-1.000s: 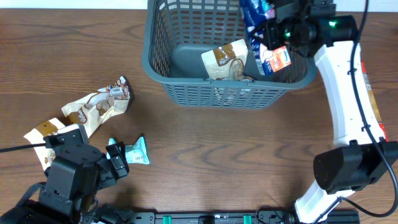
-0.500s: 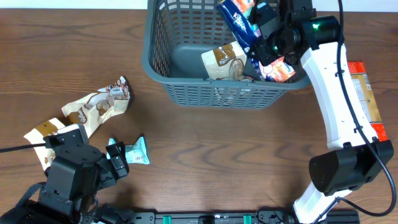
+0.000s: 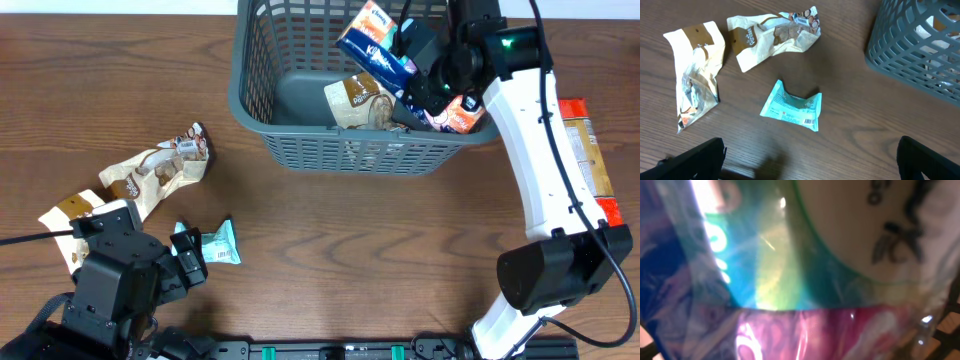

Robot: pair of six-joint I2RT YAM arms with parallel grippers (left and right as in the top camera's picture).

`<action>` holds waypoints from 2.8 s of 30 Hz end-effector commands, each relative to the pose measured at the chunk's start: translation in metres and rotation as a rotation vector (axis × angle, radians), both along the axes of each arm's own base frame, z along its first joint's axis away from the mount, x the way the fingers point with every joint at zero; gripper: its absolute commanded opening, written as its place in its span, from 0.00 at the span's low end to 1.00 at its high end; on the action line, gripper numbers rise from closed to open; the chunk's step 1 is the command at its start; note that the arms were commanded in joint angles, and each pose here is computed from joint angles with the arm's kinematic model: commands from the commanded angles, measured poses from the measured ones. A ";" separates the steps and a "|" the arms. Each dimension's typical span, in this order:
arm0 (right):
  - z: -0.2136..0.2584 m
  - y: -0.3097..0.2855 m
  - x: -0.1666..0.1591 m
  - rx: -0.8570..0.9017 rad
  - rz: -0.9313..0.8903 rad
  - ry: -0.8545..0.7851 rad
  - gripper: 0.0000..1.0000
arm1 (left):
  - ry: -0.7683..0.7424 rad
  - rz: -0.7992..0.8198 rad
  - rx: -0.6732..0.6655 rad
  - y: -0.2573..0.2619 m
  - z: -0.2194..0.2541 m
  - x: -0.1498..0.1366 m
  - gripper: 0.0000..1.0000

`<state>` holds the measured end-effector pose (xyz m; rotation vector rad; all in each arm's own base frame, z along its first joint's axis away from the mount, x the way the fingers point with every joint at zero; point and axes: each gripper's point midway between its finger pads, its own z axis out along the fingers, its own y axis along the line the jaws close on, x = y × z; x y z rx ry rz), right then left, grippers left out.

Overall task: Pack container
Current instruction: 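Lower the tissue box into the basket with the right gripper, then release the tissue box and withdraw the right gripper to the right, then reach the right gripper to the orange pasta packet and grasp it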

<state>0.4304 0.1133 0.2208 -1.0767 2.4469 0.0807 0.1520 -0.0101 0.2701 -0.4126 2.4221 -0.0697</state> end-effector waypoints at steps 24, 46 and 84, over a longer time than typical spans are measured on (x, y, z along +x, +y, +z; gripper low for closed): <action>-0.030 0.009 0.001 -0.005 0.054 0.018 0.99 | -0.002 0.000 0.020 0.003 0.002 0.000 0.99; 0.228 -0.057 -0.006 -0.040 -0.286 -0.557 0.99 | -0.002 0.000 0.020 0.003 0.002 0.000 0.99; 0.032 -0.383 -0.067 0.119 -1.607 -0.043 0.99 | -0.002 0.000 0.020 0.003 0.002 0.000 0.99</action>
